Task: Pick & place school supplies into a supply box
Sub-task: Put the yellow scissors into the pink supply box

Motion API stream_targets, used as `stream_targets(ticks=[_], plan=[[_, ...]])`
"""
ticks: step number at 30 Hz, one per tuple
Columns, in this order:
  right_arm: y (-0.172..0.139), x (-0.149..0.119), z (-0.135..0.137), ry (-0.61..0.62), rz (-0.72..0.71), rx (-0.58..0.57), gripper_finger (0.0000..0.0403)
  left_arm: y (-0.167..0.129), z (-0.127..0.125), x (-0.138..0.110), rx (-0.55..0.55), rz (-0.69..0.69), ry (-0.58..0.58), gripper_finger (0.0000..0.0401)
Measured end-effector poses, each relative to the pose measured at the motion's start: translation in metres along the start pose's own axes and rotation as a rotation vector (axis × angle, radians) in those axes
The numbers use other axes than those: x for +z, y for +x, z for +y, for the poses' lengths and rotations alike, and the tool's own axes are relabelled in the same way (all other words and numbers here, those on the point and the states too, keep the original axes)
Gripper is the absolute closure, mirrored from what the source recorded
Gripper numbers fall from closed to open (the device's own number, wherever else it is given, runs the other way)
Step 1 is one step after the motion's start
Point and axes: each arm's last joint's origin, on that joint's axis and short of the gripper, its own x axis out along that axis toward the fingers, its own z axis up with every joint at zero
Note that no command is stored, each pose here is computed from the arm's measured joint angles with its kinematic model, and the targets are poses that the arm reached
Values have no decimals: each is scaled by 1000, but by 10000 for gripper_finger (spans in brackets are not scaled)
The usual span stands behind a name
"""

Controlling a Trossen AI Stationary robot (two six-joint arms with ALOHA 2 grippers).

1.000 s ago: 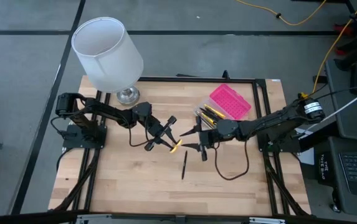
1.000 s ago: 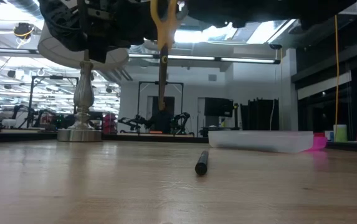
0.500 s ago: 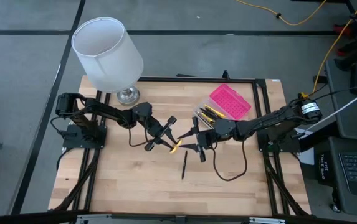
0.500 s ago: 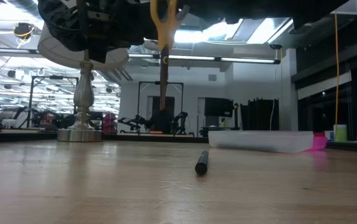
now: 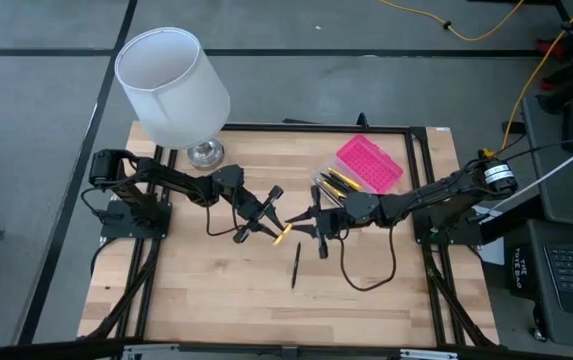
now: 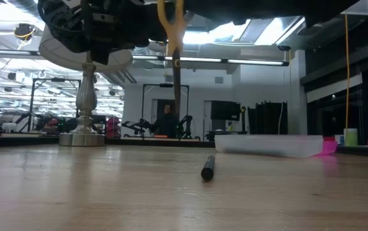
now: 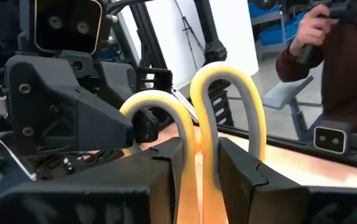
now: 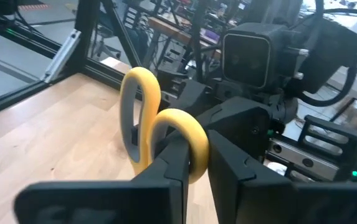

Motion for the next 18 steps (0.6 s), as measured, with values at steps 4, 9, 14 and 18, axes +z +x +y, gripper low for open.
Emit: stream_targets(ticks=[4, 9, 14, 18], plan=[[0, 0, -1, -3, 10, -24, 359, 0, 0, 0, 12, 5, 27, 334], [0, 0, -1, -3, 13, -31, 360, 0, 1, 0, 19, 8, 15, 330], [0, -1, -2, -3, 20, -46, 360, -1, 1, -1, 37, 13, -70, 256], [0, -1, -2, -3, 20, -45, 360, 0, 1, 0, 21, 8, -96, 217]])
